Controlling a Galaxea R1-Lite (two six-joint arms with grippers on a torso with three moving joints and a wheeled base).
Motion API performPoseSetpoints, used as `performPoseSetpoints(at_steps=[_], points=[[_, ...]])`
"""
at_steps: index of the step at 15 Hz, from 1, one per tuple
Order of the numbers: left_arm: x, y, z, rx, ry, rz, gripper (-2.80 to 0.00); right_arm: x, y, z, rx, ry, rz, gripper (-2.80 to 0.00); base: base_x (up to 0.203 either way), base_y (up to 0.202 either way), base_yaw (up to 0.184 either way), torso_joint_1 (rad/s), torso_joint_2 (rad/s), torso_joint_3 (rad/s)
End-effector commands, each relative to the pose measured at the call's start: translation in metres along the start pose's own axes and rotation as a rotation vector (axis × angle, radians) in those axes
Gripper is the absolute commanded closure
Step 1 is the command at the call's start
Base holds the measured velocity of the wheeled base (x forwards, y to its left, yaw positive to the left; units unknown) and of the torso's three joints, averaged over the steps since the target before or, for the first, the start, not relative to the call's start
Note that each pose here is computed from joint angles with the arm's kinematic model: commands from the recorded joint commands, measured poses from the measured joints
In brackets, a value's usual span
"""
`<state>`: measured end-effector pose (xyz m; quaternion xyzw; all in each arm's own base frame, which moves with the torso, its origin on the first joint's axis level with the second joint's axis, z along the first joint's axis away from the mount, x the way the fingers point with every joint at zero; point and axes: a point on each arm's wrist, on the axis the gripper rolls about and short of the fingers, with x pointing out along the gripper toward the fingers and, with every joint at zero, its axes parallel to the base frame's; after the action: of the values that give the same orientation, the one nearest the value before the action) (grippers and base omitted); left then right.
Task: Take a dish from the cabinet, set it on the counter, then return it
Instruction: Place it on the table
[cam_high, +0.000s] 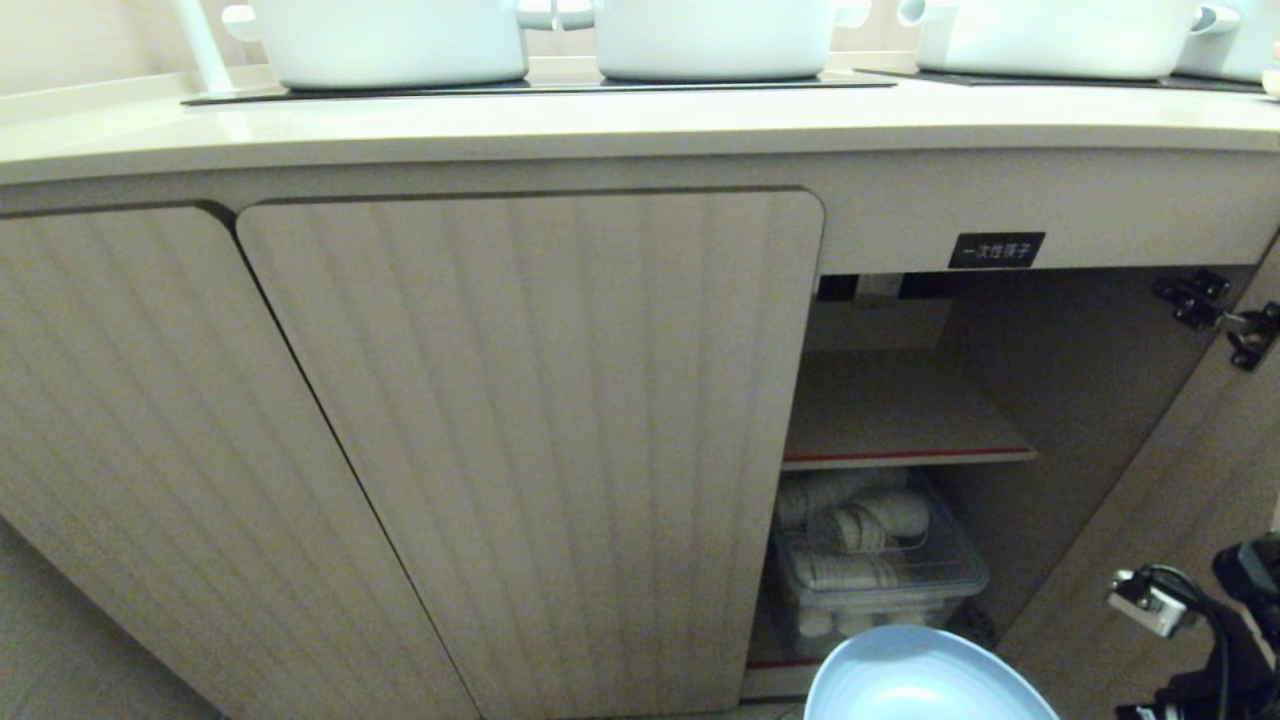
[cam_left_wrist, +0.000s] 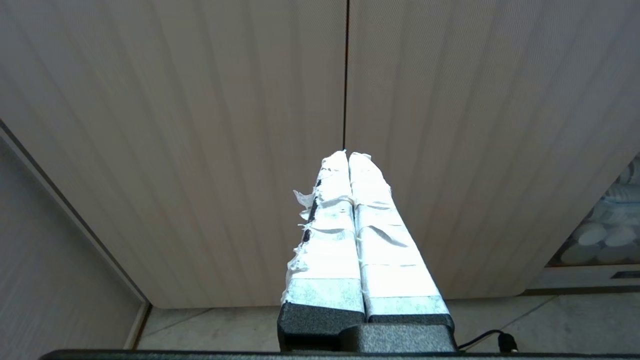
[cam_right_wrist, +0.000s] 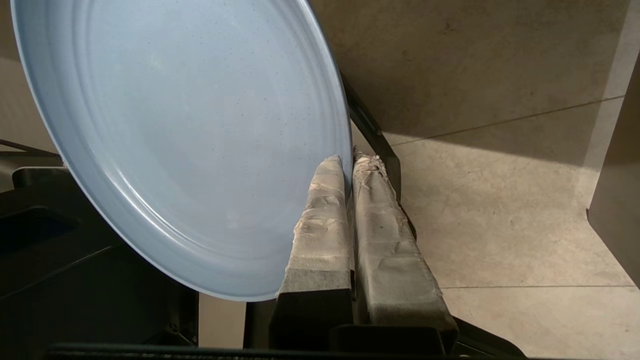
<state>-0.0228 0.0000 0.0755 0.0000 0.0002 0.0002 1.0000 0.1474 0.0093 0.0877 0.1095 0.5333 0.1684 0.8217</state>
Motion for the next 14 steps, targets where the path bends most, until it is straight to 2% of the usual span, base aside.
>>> performPoseSetpoints(at_steps=[1,14], points=[[0.0,0.0,0.0,0.0,0.0,0.001,0.0,0.0011,-0.0002,0.0003,0.001,0.007,0.004,0.0,0.0,0.0,0.0,0.0,0.0,0.0],[0.0,0.0,0.0,0.0,0.0,0.0,0.0,-0.0014,0.0006,0.0031,-0.008,-0.014,0.0,0.0,0.0,0.0,0.0,0.0,0.0,0.0]])
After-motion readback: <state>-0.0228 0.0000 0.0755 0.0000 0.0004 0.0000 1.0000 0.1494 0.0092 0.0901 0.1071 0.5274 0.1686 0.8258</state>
